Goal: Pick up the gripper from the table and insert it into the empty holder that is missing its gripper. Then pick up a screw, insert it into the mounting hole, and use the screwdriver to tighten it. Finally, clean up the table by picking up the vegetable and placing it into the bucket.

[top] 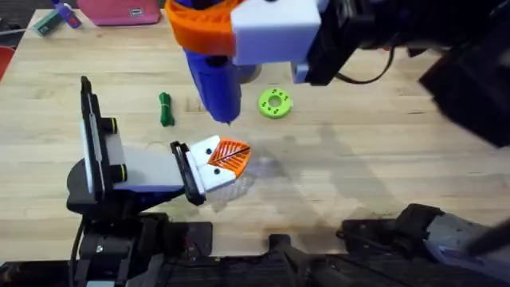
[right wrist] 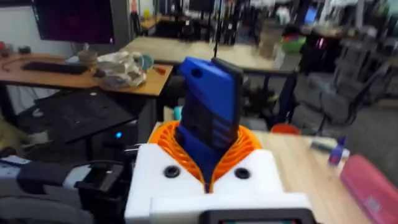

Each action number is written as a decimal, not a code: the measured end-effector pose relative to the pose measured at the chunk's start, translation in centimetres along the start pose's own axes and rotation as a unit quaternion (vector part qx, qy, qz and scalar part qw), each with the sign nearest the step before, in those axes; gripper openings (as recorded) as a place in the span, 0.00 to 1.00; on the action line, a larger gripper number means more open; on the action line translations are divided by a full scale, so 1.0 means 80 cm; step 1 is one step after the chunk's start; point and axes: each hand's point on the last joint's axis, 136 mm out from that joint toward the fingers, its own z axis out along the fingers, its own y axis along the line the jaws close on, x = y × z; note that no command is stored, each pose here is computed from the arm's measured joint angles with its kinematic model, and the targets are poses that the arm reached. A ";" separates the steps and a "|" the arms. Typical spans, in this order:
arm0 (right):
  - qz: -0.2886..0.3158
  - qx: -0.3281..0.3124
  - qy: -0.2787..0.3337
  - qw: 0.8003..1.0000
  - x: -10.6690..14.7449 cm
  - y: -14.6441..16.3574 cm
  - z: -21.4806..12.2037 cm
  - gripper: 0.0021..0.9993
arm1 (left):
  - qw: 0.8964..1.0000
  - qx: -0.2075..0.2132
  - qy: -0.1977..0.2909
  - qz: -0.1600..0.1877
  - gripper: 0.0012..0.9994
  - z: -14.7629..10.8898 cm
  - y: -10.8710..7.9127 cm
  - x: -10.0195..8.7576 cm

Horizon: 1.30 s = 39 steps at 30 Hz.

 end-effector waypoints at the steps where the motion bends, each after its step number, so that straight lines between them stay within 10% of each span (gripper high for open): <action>1: -0.009 -0.001 -0.009 1.000 0.001 0.001 0.000 0.02 | 1.000 0.000 0.000 0.000 0.01 0.000 0.000 0.000; 39: 0.038 -0.063 -0.048 0.996 0.072 0.018 0.029 0.02 | 1.000 0.000 0.000 0.000 0.01 0.000 0.000 0.000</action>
